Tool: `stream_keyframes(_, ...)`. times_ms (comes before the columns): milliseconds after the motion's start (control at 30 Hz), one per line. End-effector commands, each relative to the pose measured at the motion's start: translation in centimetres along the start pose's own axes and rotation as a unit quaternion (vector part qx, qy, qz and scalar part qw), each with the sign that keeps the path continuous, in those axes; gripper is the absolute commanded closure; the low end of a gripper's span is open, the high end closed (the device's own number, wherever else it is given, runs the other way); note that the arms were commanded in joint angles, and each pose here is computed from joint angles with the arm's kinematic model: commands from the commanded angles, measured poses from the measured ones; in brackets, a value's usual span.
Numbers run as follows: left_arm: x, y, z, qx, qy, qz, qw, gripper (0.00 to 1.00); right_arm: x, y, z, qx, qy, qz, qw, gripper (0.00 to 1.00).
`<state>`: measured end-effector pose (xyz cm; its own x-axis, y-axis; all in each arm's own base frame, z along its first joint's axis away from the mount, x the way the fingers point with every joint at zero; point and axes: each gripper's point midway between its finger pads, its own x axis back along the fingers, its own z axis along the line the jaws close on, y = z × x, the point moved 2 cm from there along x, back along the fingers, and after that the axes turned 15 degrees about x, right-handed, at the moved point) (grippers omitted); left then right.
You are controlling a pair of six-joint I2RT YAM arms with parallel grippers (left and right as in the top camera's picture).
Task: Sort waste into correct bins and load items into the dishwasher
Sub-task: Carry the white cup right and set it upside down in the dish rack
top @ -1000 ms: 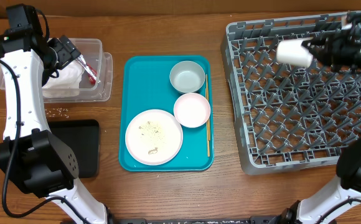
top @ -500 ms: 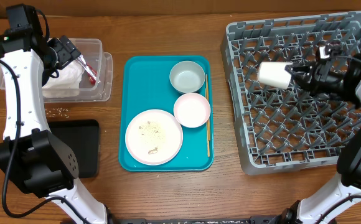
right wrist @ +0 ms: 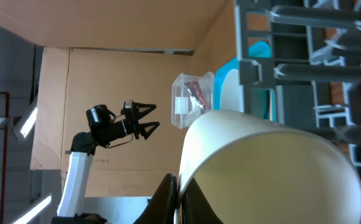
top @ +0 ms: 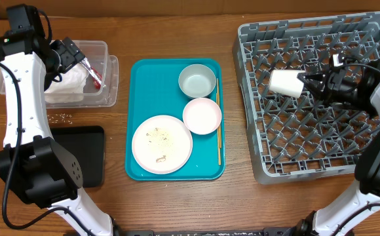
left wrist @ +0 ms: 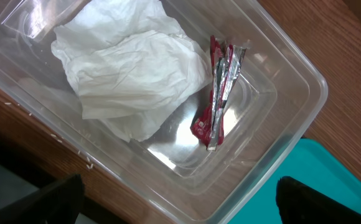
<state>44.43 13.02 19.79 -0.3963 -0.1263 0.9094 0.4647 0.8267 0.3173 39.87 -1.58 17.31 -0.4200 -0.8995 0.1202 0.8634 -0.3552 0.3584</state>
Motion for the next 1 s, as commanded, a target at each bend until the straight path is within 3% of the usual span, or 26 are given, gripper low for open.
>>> stream_keyframes(0, 2.3, 0.7, -0.7, 0.005, -0.021, -0.022, 1.0, 0.0, 0.7, 0.0, -1.5, -0.025, -0.005, -0.009, 1.0, 0.96)
stream_keyframes(367, 2.3, 0.7, -0.7, 0.005, -0.021, -0.022, 1.0, 0.0, 3.0, 0.5, -2.7, -0.043, -0.032, -0.033, 0.998, 0.91)
stream_keyframes(767, 2.3, 0.7, -0.7, 0.005, -0.021, -0.022, 1.0, 0.0, 3.5, 0.1, -3.1, -0.089, -0.046, -0.033, 0.994, 0.96)
stream_keyframes(967, 2.3, 0.7, -0.7, 0.005, -0.021, -0.022, 1.0, 0.0, 6.1, -0.9, -6.3, -0.157, -0.16, -0.033, 0.974, 0.96)
